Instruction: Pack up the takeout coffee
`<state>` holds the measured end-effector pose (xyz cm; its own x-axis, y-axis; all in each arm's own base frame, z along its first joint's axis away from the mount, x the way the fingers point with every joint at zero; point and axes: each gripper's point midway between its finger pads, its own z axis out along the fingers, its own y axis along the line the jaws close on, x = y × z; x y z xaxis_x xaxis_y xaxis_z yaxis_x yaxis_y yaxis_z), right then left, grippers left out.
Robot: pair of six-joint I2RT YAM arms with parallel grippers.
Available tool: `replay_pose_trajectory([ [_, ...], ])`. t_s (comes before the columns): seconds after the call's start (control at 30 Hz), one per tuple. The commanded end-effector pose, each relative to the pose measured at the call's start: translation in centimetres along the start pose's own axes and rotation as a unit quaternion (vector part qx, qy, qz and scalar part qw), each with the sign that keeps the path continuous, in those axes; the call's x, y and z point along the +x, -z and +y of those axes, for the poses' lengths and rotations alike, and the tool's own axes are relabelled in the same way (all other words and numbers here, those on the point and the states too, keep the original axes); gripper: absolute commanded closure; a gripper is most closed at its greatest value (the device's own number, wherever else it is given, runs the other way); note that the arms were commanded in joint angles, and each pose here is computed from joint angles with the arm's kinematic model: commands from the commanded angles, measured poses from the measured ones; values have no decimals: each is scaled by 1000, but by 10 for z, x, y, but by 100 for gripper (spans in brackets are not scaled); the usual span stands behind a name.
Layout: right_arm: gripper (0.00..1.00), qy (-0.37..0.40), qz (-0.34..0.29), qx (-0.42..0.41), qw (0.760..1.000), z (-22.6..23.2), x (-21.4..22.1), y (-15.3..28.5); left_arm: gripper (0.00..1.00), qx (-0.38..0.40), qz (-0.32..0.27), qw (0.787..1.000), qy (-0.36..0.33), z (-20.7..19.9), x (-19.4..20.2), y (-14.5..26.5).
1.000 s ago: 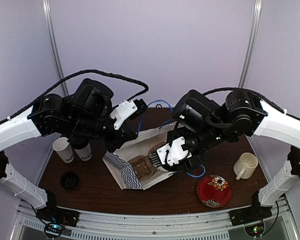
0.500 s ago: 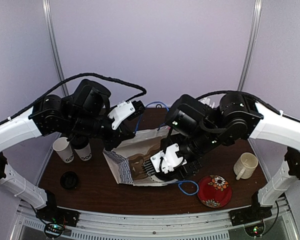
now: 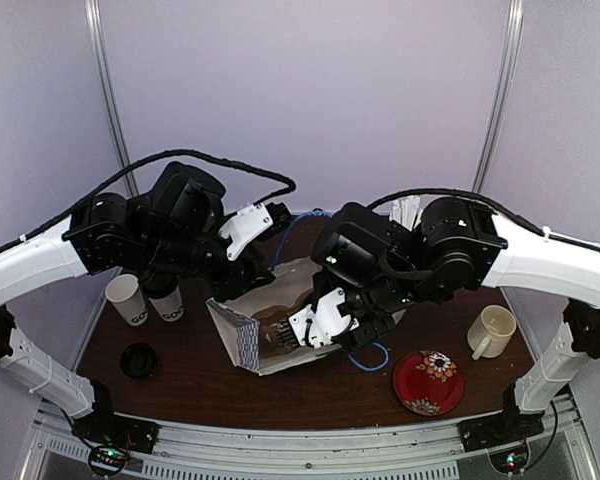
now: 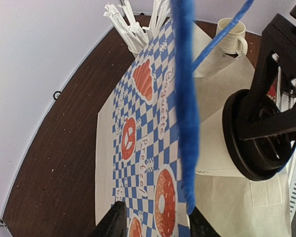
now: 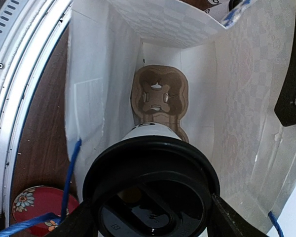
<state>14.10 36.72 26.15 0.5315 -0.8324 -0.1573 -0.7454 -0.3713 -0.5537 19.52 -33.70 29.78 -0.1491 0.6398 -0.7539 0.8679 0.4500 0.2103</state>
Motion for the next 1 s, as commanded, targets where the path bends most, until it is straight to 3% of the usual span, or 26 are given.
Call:
replay_pose_trajectory([
  [0.0,44,15,42,55,997,-16,13,-3,60,4,-34,999,13,2,-13,6],
  [0.33,45,47,97,88,990,-14,31,-33,60,22,-45,998,31,-5,-17,5],
  [0.97,45,22,103,97,990,-26,51,-65,59,45,-56,997,31,-12,-23,6],
])
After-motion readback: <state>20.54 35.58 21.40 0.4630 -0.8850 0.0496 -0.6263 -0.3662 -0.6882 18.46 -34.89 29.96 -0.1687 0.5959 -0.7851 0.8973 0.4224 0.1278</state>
